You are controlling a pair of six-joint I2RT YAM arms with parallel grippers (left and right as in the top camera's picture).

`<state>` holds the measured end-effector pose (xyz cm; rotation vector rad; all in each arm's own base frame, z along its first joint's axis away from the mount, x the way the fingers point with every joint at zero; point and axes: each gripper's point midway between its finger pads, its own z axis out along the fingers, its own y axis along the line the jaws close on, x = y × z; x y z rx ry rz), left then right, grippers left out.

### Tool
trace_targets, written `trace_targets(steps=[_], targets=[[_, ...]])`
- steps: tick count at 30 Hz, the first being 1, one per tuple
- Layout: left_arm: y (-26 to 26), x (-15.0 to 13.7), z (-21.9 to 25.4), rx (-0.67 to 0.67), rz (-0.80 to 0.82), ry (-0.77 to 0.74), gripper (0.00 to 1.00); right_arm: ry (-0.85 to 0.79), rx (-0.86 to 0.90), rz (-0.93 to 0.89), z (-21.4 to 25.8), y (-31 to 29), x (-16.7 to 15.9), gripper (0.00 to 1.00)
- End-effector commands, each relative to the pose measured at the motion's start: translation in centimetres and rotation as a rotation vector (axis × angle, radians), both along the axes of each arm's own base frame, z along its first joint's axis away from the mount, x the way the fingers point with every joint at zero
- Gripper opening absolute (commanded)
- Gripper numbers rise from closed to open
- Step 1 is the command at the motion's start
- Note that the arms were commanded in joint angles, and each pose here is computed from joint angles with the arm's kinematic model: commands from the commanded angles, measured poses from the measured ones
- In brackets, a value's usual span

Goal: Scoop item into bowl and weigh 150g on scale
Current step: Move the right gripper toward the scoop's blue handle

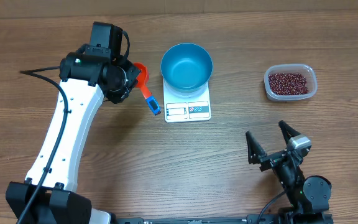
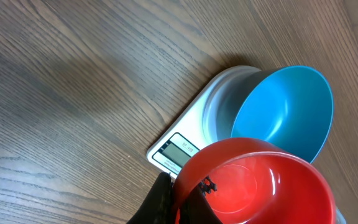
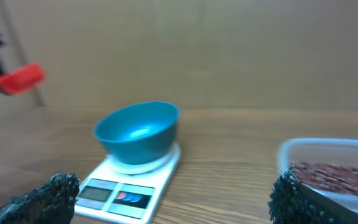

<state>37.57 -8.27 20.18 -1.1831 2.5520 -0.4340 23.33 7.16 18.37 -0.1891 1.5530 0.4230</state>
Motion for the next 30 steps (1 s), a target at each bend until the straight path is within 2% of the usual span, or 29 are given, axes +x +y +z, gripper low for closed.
trace_targets(steps=[1, 19, 30], targets=[[0.0, -0.4, 0.4, 0.003, 0.008, -0.009, 0.04, 0.006, 0.025, 0.109, -0.1, 1.7, -0.8, 1.00], [0.0, -0.5, 0.4, 0.004, 0.006, -0.005, 0.04, 0.047, 0.069, 0.175, 1.0, 2.6, -1.8, 1.00], [-0.2, -0.3, 0.5, -0.003, 0.003, -0.016, 0.04, 0.078, 0.074, 0.219, 3.7, 3.2, -2.8, 1.00]])
